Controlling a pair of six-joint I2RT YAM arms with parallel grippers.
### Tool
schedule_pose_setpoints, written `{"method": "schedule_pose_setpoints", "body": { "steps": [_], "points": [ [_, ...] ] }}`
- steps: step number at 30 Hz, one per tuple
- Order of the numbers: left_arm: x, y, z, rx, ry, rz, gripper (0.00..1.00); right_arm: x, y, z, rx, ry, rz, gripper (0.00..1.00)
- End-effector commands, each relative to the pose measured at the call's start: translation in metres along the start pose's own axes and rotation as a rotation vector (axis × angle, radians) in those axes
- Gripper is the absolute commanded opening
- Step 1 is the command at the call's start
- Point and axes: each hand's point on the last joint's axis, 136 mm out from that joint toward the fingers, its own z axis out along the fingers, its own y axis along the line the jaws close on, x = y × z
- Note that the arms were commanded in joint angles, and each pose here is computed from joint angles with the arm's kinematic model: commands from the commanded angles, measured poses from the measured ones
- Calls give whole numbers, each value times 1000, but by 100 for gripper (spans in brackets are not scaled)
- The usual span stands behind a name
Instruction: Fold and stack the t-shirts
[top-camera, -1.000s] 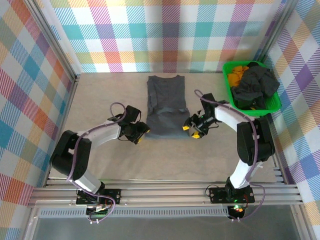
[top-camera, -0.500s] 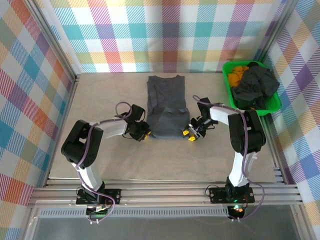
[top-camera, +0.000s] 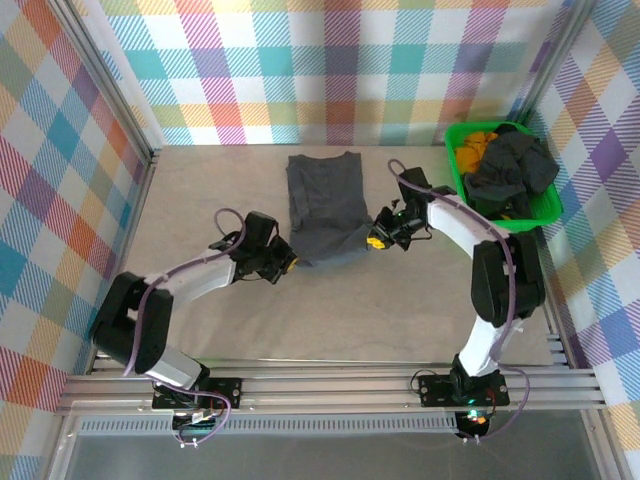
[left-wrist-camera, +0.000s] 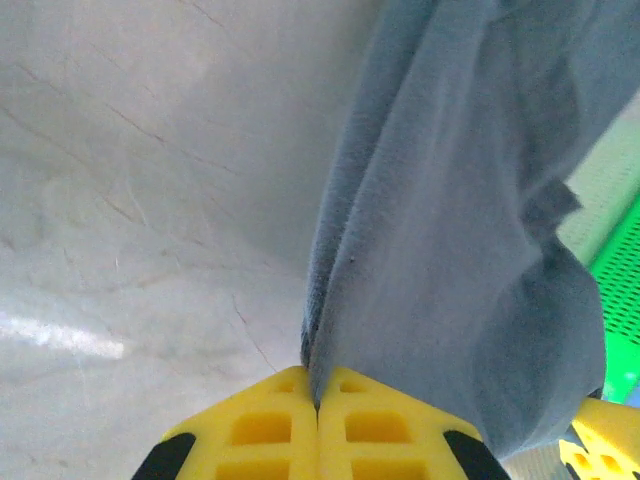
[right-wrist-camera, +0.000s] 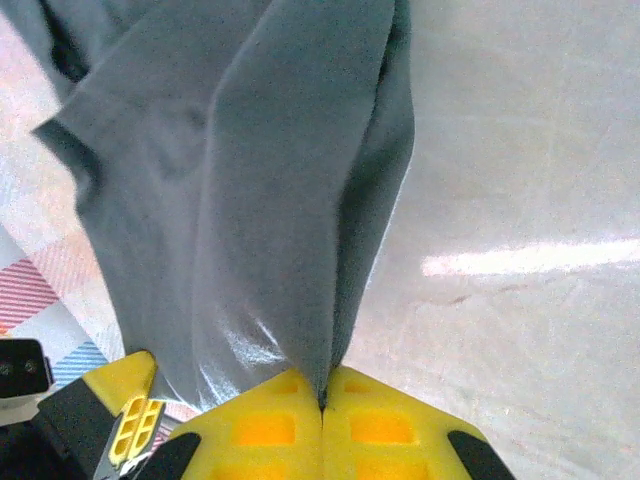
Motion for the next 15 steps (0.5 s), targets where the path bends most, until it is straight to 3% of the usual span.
{"method": "schedule_pose_setpoints", "body": {
  "steps": [1,8,11,15],
  "points": [
    [23,26,-1,-52,70,-43,0,43,-15,4,46,101,-10,0],
    [70,75,-42,-145,158,-9,0,131,-58,11,112,232,24,0],
    [79,79,-65,-115,158,-23,0,144,-59,-4,106,223,33,0],
    [72,60,-90,-10,94,-71,0,138,-40,-23,100,194,5,0]
  ]
}}
